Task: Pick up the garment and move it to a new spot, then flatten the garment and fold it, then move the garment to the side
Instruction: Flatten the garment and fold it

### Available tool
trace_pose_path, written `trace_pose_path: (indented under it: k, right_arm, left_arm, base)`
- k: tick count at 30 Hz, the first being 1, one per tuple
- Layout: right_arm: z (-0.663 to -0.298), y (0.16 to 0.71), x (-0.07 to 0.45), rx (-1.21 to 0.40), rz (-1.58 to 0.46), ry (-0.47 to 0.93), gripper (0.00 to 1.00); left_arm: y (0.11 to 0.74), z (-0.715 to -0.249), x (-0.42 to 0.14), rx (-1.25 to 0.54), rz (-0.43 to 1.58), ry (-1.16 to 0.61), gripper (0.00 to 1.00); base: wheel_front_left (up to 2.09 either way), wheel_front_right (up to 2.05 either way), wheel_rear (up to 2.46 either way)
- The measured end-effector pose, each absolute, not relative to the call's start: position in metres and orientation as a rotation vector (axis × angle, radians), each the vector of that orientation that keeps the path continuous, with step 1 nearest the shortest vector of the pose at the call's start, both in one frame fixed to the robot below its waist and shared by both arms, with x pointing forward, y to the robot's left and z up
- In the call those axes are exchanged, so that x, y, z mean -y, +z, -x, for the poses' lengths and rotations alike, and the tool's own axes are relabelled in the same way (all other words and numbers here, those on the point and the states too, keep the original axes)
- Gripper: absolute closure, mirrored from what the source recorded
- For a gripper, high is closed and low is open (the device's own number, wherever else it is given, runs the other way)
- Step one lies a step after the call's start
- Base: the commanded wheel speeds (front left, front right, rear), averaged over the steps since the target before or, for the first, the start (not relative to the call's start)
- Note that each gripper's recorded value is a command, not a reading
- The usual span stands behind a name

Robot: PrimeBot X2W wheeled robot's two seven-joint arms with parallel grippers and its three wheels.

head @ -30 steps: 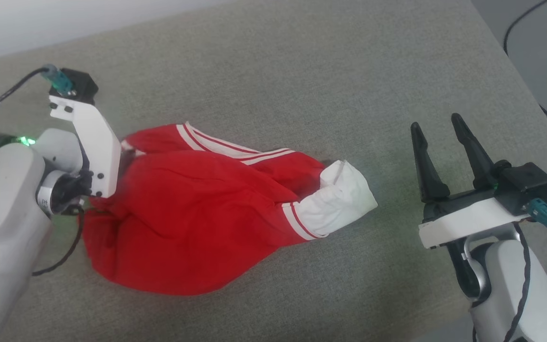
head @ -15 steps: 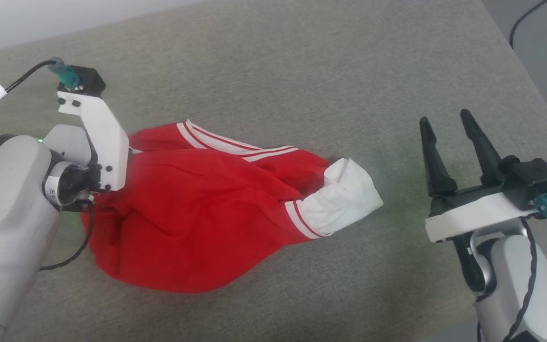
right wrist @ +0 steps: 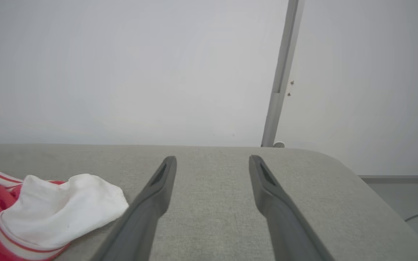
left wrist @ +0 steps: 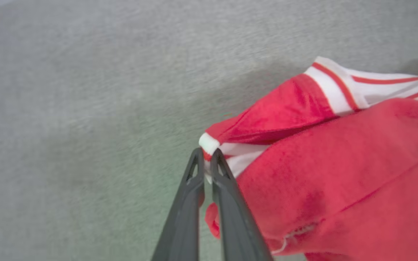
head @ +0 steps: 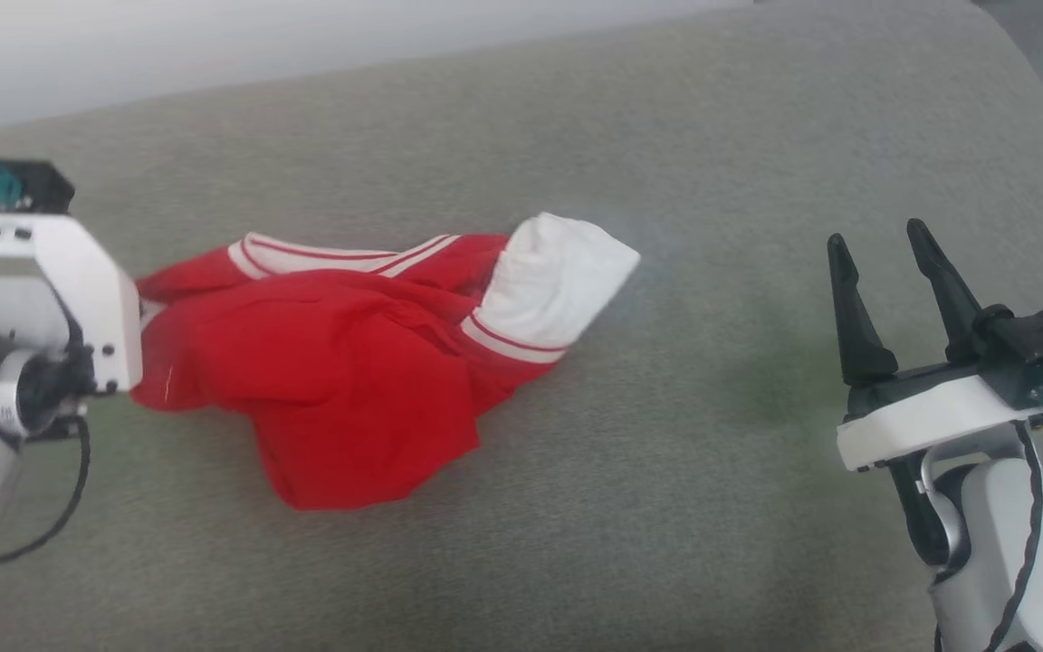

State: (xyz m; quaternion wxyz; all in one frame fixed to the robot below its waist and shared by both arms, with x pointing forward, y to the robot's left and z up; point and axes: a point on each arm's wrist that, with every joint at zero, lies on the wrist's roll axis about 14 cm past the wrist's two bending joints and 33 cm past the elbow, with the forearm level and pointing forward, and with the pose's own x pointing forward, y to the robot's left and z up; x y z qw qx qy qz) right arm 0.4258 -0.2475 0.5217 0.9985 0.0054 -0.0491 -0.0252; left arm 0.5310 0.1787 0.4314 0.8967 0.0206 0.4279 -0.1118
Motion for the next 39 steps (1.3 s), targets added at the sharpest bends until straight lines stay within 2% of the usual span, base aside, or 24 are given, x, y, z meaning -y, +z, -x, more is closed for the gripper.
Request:
trace_pose_path:
  k: [7,9,10,11,12,21,30,39]
  right_arm:
    - [-0.432,0.532,0.228,0.117,-0.024,0.006,0.0]
    - [-0.432,0.533,0.226,0.119,-0.025,0.01,0.0]
    - [-0.433,0.535,0.225,0.122,-0.025,0.014,0.0]
    - [-0.433,0.536,0.224,0.125,-0.026,0.016,0.0]
    - [-0.433,0.537,0.224,0.126,-0.025,0.017,0.0]
    - [-0.425,0.548,0.225,0.157,-0.027,0.015,0.0]
    - [-0.414,0.557,0.224,0.177,-0.034,0.012,0.0]
    - [-0.411,0.547,0.231,0.148,-0.032,-0.008,0.0]
  left_arm:
    - [0.43,-0.502,-0.21,-0.887,0.01,-0.152,1.0]
    - [0.43,-0.5,-0.211,-0.885,0.011,-0.151,0.6]
    - [0.429,-0.498,-0.212,-0.885,0.013,-0.148,0.53]
    - [0.43,-0.497,-0.213,-0.883,0.014,-0.146,0.31]
    - [0.43,-0.496,-0.214,-0.881,0.011,-0.146,0.0]
    - [0.459,-0.495,-0.211,-0.833,-0.021,-0.183,0.0]
    - [0.487,-0.481,-0.167,-0.838,-0.035,-0.319,0.0]
    - [0.451,-0.458,-0.146,-0.983,-0.084,-0.379,0.0]
  base:
    - [0.0,0.0,0.0]
    - [0.0,0.0,0.0]
    - [0.0,0.0,0.0]
    - [0.0,0.0,0.0]
    - [0.0,0.0,0.0]
    - [0.0,0.0,0.0]
    - [0.0,0.0,0.0]
    - [0.0,0.0,0.0]
